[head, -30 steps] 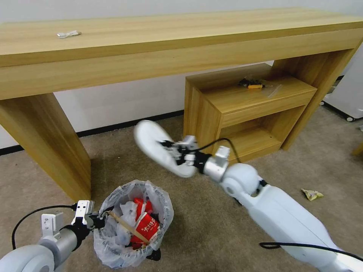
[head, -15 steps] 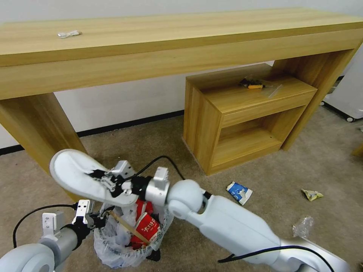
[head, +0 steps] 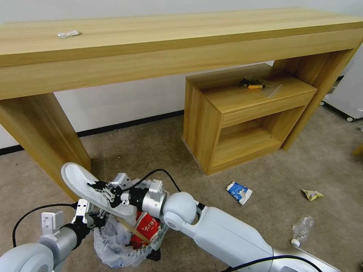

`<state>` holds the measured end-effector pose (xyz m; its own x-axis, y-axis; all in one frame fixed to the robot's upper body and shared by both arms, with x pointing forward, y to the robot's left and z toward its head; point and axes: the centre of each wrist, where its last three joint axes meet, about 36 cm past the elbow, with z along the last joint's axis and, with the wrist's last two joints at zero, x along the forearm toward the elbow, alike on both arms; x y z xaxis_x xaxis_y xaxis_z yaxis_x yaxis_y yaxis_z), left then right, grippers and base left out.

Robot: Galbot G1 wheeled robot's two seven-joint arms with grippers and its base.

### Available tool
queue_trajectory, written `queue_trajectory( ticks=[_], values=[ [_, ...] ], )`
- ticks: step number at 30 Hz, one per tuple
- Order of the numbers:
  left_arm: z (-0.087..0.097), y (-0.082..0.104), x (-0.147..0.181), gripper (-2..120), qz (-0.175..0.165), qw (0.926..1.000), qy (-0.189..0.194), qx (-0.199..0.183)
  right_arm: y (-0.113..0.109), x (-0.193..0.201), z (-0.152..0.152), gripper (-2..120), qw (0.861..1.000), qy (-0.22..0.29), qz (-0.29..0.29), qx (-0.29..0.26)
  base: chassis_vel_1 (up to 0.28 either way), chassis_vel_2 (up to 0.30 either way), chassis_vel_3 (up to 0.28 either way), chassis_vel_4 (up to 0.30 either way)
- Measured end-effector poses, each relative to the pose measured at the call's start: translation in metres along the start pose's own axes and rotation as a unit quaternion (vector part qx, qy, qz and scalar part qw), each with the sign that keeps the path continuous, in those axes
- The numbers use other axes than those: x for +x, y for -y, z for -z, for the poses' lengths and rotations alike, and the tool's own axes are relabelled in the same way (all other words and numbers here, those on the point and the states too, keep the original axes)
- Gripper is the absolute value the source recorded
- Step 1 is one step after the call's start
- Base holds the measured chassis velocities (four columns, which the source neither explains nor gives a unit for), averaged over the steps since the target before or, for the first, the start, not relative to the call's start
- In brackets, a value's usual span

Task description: Pick up the trash bin and place the garbage on the floor into it.

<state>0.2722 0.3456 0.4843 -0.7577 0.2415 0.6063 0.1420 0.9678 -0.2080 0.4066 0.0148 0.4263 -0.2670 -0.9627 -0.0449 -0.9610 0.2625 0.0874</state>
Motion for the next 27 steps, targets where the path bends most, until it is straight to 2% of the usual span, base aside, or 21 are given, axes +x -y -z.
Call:
queue_trajectory(
  ticks=[2, 6, 8, 10, 13, 14, 16, 19, 20, 23, 27],
  values=[
    [0.000, 0.000, 0.000, 0, 0.000, 1.0000, 0.000, 0.000, -0.001, 0.003, 0.000, 7, 1.000, 0.000, -0.001, 0.001, 0.000, 0.000, 0.000, 0.000],
    [0.001, 0.000, 0.000, 0, 0.000, 1.0000, 0.001, 0.000, -0.003, 0.014, 0.001, 28, 1.000, -0.001, -0.005, 0.005, 0.000, 0.000, 0.000, 0.000],
    [0.001, 0.000, 0.000, 0, 0.000, 1.0000, 0.002, 0.000, -0.003, 0.016, 0.002, 30, 1.000, -0.001, -0.006, 0.006, 0.000, 0.000, 0.000, 0.000],
    [0.002, -0.001, 0.000, 0, 0.001, 1.0000, 0.002, -0.001, -0.003, 0.022, 0.002, 41, 1.000, -0.001, -0.009, 0.008, 0.000, 0.000, 0.000, 0.000],
    [0.002, -0.001, 0.001, 0, 0.001, 1.0000, 0.003, -0.001, -0.003, 0.023, 0.002, 43, 1.000, -0.001, -0.009, 0.008, 0.000, 0.000, 0.000, 0.000],
    [0.003, -0.002, 0.001, 0, 0.002, 1.0000, 0.003, -0.002, 0.000, 0.033, 0.003, 55, 1.000, -0.003, -0.016, 0.012, 0.000, 0.000, 0.000, 0.000],
    [0.003, -0.002, 0.001, 0, 0.002, 1.0000, 0.004, -0.002, 0.000, 0.037, 0.003, 59, 1.000, -0.004, -0.018, 0.013, 0.000, 0.000, 0.000, 0.000],
    [0.003, -0.002, 0.000, 0, 0.001, 1.0000, 0.005, -0.002, 0.000, 0.056, -0.002, 75, 0.999, -0.016, -0.027, 0.015, 0.000, 0.000, 0.000, 0.000],
    [0.003, -0.002, 0.000, 0, 0.001, 1.0000, 0.005, -0.002, 0.000, 0.056, -0.002, 75, 0.999, -0.016, -0.027, 0.015, 0.000, 0.000, 0.000, 0.000],
    [0.004, -0.002, -0.001, 0, 0.001, 1.0000, 0.005, -0.002, 0.000, 0.069, -0.004, 86, 0.999, -0.023, -0.034, 0.015, 0.000, 0.000, 0.000, 0.000],
    [0.003, -0.003, -0.001, 0, 0.002, 1.0000, 0.005, -0.002, 0.006, 0.079, 0.006, 99, 0.998, -0.015, -0.050, 0.020, 0.000, 0.000, 0.000, 0.000]
  ],
)
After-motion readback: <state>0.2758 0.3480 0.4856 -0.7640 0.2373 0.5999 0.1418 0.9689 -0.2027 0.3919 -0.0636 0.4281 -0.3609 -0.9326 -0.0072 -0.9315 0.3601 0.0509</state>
